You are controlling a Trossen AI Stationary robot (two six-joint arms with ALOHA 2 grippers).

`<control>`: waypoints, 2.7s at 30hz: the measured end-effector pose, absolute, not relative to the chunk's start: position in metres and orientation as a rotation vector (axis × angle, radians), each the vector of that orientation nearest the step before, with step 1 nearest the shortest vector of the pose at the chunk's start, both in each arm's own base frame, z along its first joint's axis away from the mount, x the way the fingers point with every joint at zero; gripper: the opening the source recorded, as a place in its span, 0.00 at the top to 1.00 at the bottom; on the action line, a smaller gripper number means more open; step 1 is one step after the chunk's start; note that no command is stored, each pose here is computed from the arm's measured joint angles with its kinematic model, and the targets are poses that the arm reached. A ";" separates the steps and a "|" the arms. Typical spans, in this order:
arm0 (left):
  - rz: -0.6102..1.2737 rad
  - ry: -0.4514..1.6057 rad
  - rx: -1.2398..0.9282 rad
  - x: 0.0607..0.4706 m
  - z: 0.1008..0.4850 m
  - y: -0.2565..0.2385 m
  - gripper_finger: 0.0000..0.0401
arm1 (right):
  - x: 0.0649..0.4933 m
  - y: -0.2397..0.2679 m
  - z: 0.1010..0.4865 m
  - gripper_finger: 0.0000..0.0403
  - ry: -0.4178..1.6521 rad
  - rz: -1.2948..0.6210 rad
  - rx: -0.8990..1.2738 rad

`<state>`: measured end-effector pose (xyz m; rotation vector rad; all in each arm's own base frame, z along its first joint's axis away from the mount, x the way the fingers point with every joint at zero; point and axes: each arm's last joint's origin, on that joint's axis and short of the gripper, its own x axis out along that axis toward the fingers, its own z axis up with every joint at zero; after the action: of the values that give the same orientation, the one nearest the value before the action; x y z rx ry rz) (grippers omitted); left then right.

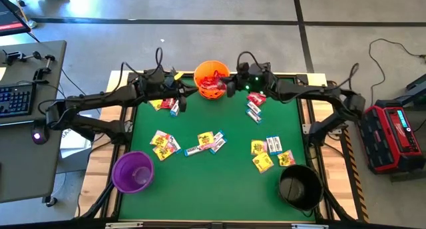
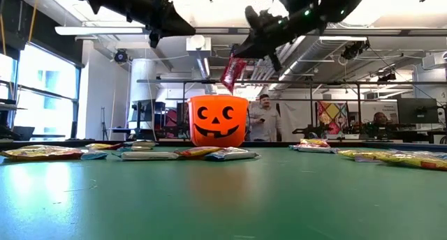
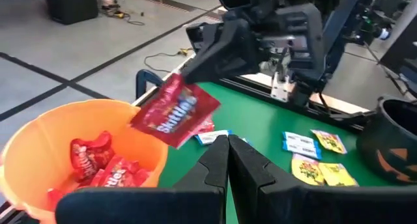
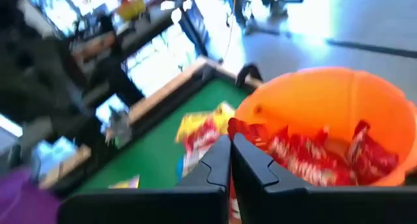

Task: Sort candy by brand, put in halloween buckets
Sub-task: Put the red candy into the orange bucket

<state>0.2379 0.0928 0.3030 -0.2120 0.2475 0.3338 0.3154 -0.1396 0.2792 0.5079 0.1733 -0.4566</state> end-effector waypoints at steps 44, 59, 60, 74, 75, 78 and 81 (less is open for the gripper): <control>0.569 0.630 -0.315 0.217 0.268 0.096 1.00 | 0.293 -0.159 0.282 0.73 0.254 -0.483 0.480; 0.726 0.916 -0.407 0.197 0.243 0.104 0.99 | 0.228 -0.138 0.282 0.90 0.712 -0.716 0.470; 0.745 0.946 -0.426 0.196 0.239 0.107 0.99 | 0.229 -0.137 0.282 0.88 0.711 -0.716 0.474; 0.946 1.204 -0.581 0.205 0.185 0.130 0.68 | 0.231 -0.138 0.284 0.67 0.667 -0.721 0.483; 0.967 1.221 -0.579 0.205 0.183 0.130 0.66 | 0.231 -0.138 0.284 0.67 0.667 -0.722 0.484; 0.973 1.281 -0.572 0.204 0.175 0.132 0.63 | 0.231 -0.138 0.284 0.66 0.668 -0.721 0.482; 0.952 1.318 -0.544 0.206 0.169 0.135 0.61 | 0.231 -0.138 0.284 0.66 0.668 -0.720 0.482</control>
<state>0.2058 0.1350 0.1685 -0.5435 1.3178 0.9517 0.2312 -0.1380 0.2839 0.4820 0.6679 -0.7204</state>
